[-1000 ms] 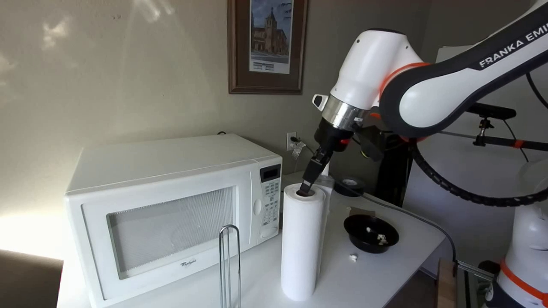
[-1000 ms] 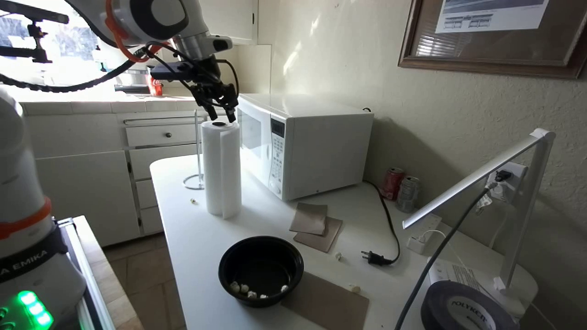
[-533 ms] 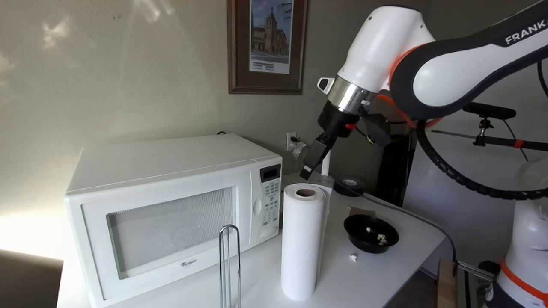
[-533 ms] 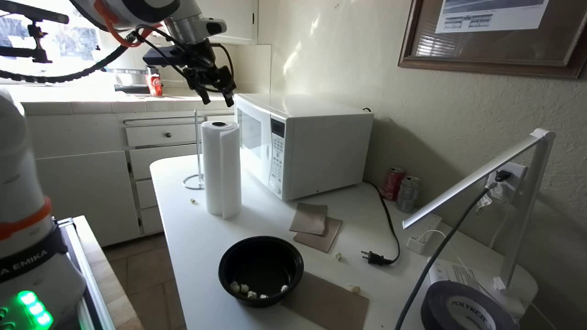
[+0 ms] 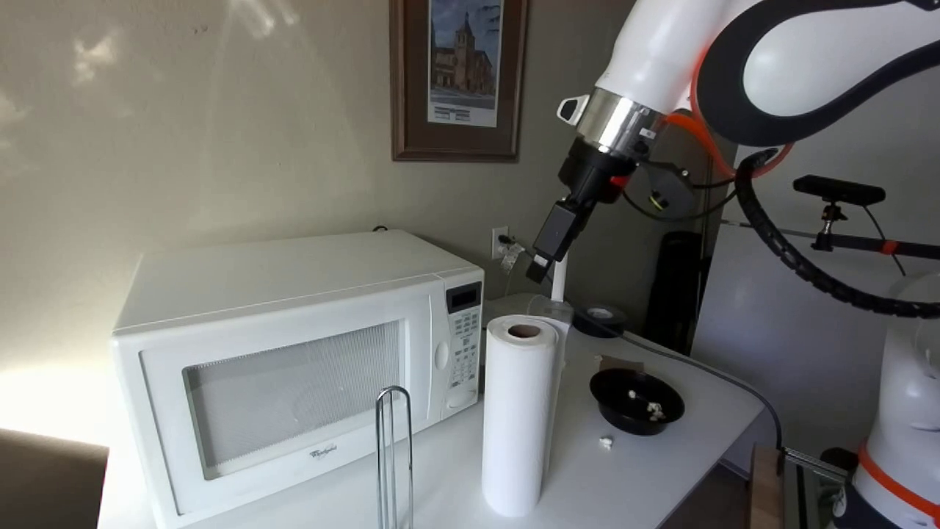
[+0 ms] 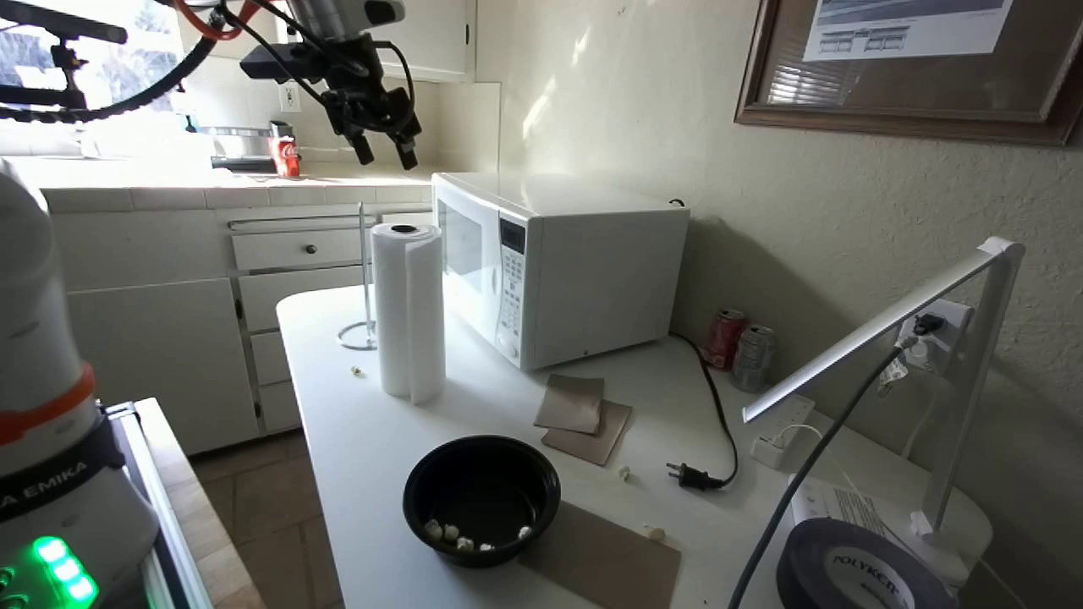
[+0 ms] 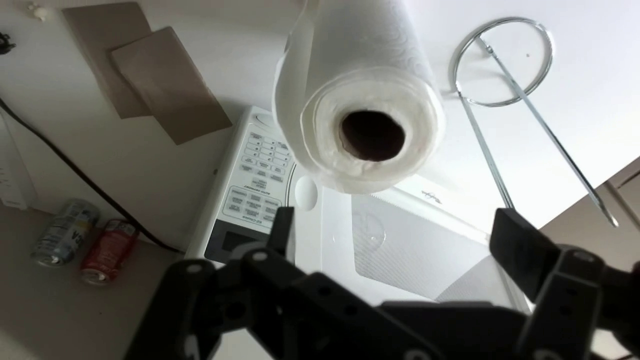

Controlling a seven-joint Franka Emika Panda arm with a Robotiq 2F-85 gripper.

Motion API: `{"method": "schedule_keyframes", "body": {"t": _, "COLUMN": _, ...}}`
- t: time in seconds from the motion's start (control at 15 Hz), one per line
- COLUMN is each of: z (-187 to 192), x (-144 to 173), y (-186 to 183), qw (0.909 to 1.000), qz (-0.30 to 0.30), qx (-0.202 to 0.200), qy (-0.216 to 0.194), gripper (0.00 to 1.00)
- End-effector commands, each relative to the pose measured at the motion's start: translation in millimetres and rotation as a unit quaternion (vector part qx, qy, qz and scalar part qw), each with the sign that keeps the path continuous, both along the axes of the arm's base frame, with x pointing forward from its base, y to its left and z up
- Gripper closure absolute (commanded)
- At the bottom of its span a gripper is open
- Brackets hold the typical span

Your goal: Remove the paper towel from the paper towel holder and put it on the counter

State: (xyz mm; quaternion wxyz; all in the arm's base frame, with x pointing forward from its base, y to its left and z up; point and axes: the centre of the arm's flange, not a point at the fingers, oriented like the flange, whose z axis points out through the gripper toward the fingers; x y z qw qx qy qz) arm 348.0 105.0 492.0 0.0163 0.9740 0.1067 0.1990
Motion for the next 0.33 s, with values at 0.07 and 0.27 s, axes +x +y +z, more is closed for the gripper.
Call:
{"method": "schedule_keyframes", "body": {"t": 0.07, "z": 5.3, "x": -2.3, "y": 0.1, "qw": 1.0, "qz": -0.001, "qx": 0.0, "qy": 0.001, "gripper": 0.0}}
{"method": "schedule_keyframes", "body": {"t": 0.27, "z": 7.3, "x": -3.6, "y": 0.2, "qw": 1.0, "qz": 0.0, "qx": 0.001, "qy": -0.001, "gripper": 0.0}}
